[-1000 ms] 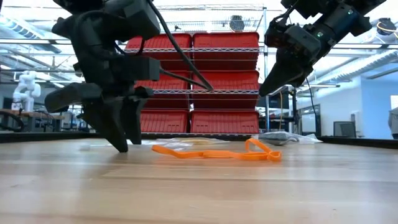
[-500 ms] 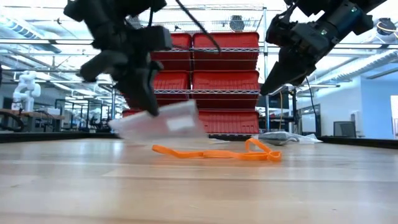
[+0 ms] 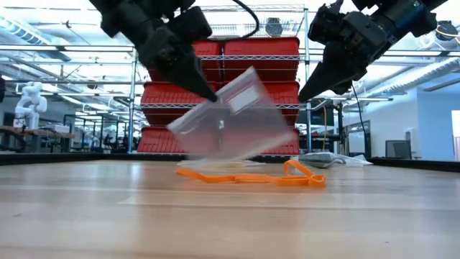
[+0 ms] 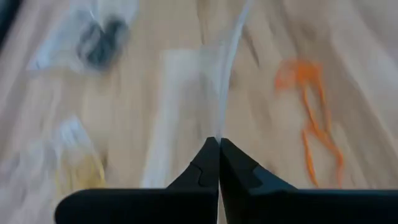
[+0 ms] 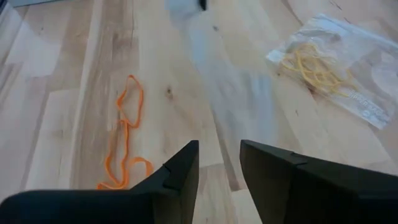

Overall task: Sort rubber bands
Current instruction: Open the bottom zip bag

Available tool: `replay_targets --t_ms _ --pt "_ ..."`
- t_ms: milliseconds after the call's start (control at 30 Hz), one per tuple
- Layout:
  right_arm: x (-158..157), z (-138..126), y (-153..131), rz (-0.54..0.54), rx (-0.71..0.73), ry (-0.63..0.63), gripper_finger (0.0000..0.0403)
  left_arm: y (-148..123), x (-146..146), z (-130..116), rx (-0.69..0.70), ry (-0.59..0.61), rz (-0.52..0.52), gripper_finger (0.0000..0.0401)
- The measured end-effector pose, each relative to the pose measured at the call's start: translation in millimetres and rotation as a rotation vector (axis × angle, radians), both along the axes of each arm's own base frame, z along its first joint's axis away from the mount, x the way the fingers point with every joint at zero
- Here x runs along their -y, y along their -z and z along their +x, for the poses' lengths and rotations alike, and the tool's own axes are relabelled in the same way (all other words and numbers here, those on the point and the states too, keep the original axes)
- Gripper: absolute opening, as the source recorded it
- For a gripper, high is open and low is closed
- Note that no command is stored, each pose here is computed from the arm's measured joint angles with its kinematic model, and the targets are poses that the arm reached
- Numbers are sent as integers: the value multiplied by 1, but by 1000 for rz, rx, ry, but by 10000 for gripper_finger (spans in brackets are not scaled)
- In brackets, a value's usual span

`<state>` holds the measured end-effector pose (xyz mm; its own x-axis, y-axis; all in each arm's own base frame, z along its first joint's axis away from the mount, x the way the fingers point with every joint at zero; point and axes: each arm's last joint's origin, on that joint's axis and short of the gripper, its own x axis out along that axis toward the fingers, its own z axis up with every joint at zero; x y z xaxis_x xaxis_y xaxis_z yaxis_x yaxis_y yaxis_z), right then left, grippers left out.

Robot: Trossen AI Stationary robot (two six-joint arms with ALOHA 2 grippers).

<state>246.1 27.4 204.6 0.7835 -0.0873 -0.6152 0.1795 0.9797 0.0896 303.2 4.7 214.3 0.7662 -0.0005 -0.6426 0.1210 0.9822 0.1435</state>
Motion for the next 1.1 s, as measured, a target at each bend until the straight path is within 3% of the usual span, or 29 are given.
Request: replay_targets --t_ms 233,600,933,1100 --pt "0 0 -2 0 -3 2 112 -8 -30 5 179 39 -53 2" --pt "10 21 -41 -66 107 -9 120 -18 -69 5 327 12 -27 2" --pt "35 34 -76 -85 134 63 197 -2 -78 10 271 5 -42 2" --pt "49 46 -66 -67 38 78 203 -1 -79 12 288 17 -22 1"
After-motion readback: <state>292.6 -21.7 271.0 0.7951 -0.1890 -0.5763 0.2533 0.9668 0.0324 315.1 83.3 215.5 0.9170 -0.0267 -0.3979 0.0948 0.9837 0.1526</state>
